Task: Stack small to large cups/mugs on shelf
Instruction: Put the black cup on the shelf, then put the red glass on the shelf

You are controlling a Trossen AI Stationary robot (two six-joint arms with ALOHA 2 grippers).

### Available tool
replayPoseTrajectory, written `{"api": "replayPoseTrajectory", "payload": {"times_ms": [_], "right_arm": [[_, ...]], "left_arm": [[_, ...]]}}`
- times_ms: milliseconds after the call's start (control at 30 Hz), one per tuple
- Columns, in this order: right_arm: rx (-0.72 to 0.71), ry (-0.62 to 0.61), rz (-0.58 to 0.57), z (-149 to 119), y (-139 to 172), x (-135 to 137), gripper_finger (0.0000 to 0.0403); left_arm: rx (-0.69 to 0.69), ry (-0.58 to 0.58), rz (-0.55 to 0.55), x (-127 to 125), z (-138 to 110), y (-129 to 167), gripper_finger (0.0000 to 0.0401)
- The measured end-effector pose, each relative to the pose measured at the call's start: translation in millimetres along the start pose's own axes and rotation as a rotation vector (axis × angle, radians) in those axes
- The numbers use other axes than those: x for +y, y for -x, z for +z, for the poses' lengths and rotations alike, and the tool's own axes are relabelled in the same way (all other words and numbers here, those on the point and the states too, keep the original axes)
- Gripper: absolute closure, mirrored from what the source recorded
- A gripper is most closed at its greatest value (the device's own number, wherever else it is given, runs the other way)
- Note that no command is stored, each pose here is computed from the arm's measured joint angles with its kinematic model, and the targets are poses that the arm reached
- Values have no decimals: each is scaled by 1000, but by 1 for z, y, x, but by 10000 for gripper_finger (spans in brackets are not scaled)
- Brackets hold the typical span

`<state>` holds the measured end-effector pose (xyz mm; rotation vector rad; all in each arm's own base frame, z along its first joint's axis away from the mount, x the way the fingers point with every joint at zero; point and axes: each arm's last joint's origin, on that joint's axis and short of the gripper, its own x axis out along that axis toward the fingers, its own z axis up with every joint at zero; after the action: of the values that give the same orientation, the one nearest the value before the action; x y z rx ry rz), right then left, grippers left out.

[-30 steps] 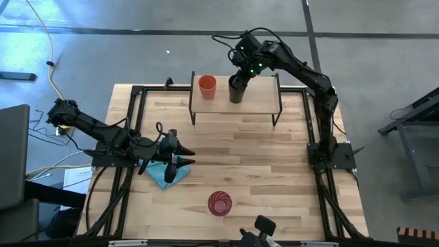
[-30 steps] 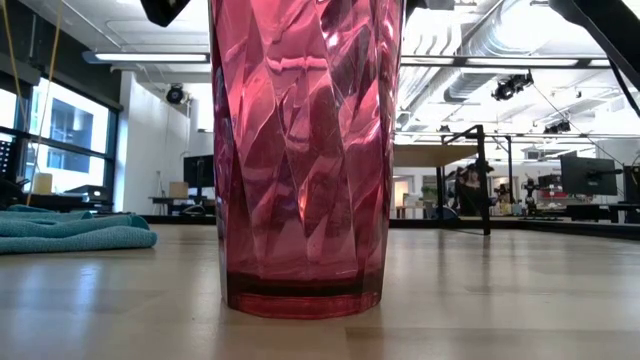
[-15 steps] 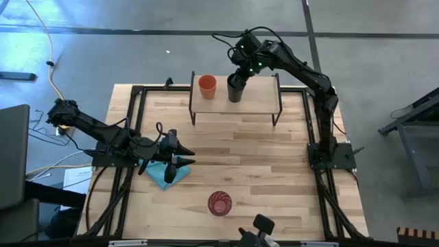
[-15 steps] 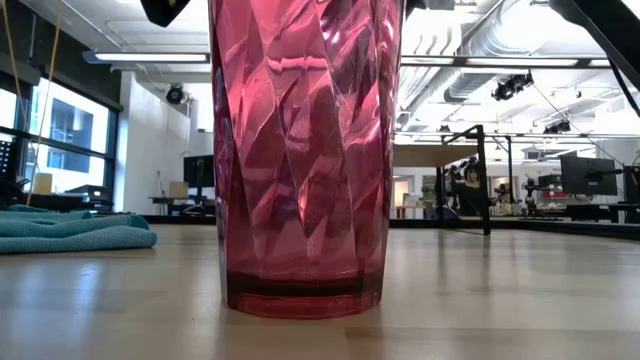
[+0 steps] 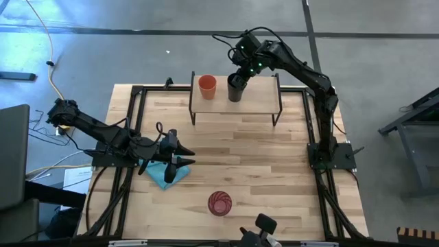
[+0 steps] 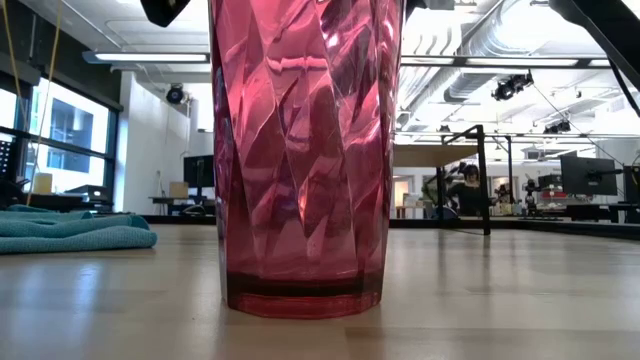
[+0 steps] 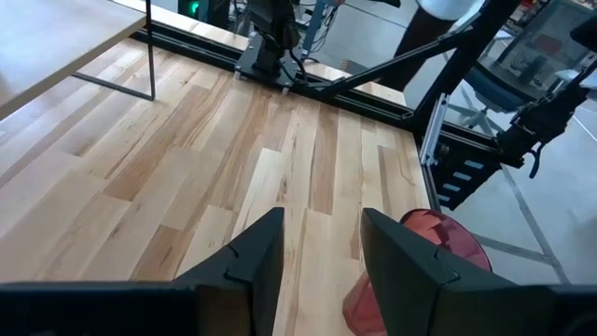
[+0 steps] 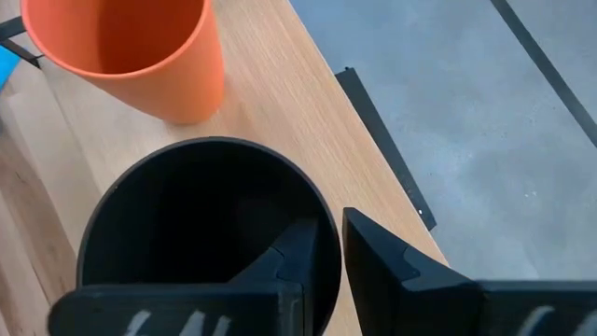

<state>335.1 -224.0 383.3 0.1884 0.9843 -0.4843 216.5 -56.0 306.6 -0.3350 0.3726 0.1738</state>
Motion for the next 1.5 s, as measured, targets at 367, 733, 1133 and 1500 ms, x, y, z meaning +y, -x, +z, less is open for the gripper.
{"api": "replayPoseTrajectory", "payload": {"times_ms": [367,733,1133,1500], "right_arm": [[-10,0,-9,-1,8,0,355],[-61,-13,-26,-10,52,-1,321],[-32,-44,46,-66,159,30,315],[-162,-73,323,-107,230,77,314]], "left_arm": [[8,0,-5,0,-1,0,268],[8,0,-4,0,-1,0,268],[19,-24,1,1,-2,0,268],[22,-44,3,1,-2,0,268]]}}
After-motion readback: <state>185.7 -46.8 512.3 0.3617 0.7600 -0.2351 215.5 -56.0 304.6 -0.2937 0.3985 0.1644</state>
